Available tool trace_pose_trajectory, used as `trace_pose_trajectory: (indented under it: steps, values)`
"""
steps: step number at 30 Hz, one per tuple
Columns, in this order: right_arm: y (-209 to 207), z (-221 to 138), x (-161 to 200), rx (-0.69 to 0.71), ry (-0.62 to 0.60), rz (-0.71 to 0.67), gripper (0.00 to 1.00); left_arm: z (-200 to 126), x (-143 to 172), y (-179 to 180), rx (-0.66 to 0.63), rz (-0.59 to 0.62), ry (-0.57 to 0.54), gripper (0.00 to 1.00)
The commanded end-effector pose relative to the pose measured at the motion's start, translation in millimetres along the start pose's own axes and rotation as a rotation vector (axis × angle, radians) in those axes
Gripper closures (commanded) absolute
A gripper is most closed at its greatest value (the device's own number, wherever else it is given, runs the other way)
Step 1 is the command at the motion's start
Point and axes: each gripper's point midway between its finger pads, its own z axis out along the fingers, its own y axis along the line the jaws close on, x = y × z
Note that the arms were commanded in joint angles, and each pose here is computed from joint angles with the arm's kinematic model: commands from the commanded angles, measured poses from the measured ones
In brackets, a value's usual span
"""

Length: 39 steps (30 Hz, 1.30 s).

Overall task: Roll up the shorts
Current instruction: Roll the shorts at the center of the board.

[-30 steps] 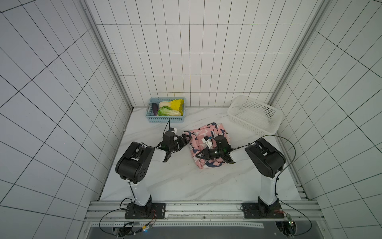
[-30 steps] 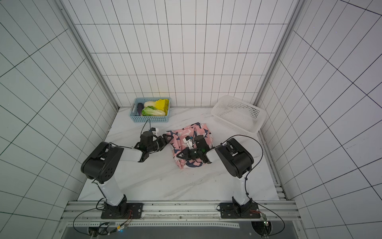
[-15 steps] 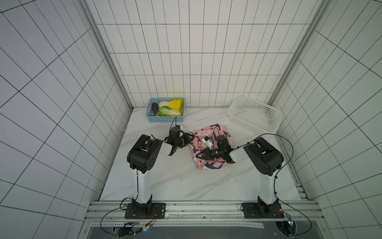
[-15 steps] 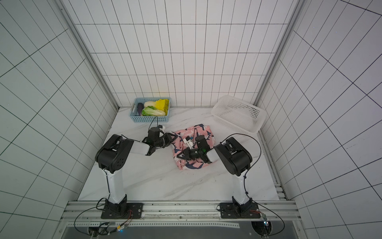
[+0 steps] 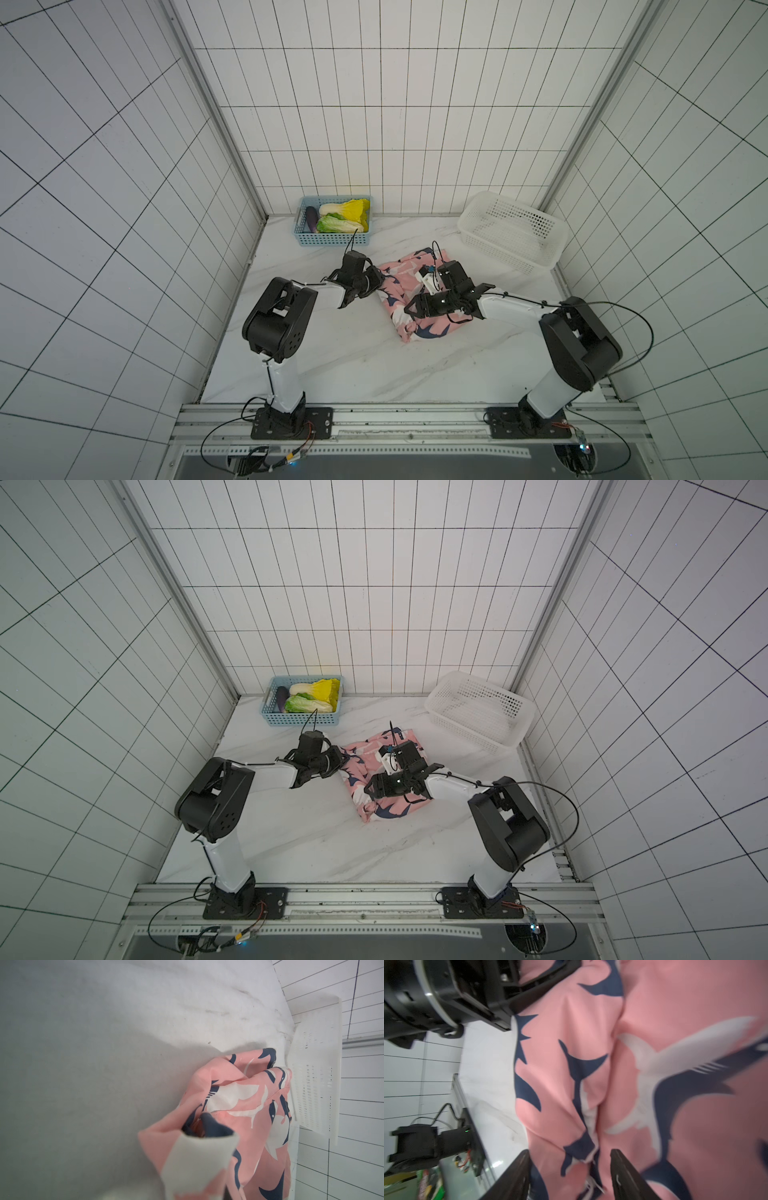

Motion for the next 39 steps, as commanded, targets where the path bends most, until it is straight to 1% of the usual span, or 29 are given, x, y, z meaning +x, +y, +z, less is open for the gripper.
trace_pose_trajectory:
  steps: [1,2,3,6,10,14,22,23,24,25,26,28,29,31,32,33,35,36,37,39]
  values:
    - [-15.9,-26.2,10.3,0.278,0.055,-0.169,0.25,-13.1,-1.2,19.8,-0.163,-0.028,-0.028,1.0]
    - [-9.2,-28.4,8.5,0.301,0.048,-0.215,0.24,-15.8,1.3,22.8,-0.196,-0.045,-0.022,1.0]
    - [-1.8,-30.1,6.0,0.311,0.041,-0.246,0.21,-17.3,3.1,25.6,-0.223,-0.056,-0.017,1.0]
    - [24.2,-28.7,1.8,0.278,0.02,-0.31,0.21,-22.1,8.0,32.2,-0.307,-0.086,0.004,1.0]
    - [52.6,-11.9,4.2,0.148,-0.004,-0.324,0.21,-21.5,15.9,36.1,-0.38,-0.103,0.06,1.0]
    - [58.1,10.7,11.2,0.096,0.016,-0.318,0.21,-23.2,21.4,41.3,-0.437,-0.114,0.085,1.0]
    - [47.2,39.8,9.7,0.117,0.01,-0.26,0.21,-26.6,30.1,51.7,-0.497,-0.15,0.105,1.0]
    - [45.6,41.9,9.8,0.114,0.012,-0.254,0.22,-26.5,31.1,51.8,-0.495,-0.154,0.108,1.0]
    - [44.7,44.6,11.7,0.102,0.022,-0.246,0.25,-26.0,31.5,50.2,-0.491,-0.151,0.112,1.0]
    - [43.2,47.3,14.6,0.089,0.037,-0.236,0.3,-25.7,31.2,48.9,-0.49,-0.149,0.114,1.0]
    - [40.8,49.5,17.3,0.078,0.048,-0.224,0.43,-25.2,30.8,47.4,-0.485,-0.146,0.118,1.0]
    - [36.3,52.4,22.9,0.044,0.055,-0.186,0.61,-25.6,29.0,45.0,-0.482,-0.134,0.119,1.0]
    - [35.2,53.2,26.3,0.013,0.057,-0.161,0.67,-26.7,27.9,44.1,-0.483,-0.13,0.117,1.0]
    - [32.1,54.7,32.9,-0.021,0.06,-0.128,0.75,-27.5,24.7,39.5,-0.464,-0.112,0.11,0.99]
    - [32.3,55.6,37.4,-0.046,0.064,-0.114,0.75,-28.5,22.5,36.9,-0.456,-0.101,0.102,0.86]
    - [32.8,55.2,39.0,-0.068,0.06,-0.099,0.76,-29.1,19.8,33.6,-0.44,-0.087,0.093,0.68]
    - [28.0,55.2,39.9,-0.092,0.034,-0.057,0.77,-32.5,13.6,27.3,-0.407,-0.063,0.065,0.47]
    - [24.7,55.3,40.3,-0.109,0.023,-0.029,0.78,-35.3,10.7,24.9,-0.388,-0.053,0.048,0.4]
    - [22.4,55.0,39.9,-0.13,0.01,-0.001,0.78,-38.9,7.9,24.3,-0.379,-0.045,0.029,0.36]
    - [16.6,54.0,39.3,-0.175,-0.017,0.062,0.78,-47.3,-0.7,16.3,-0.319,-0.02,-0.02,0.32]
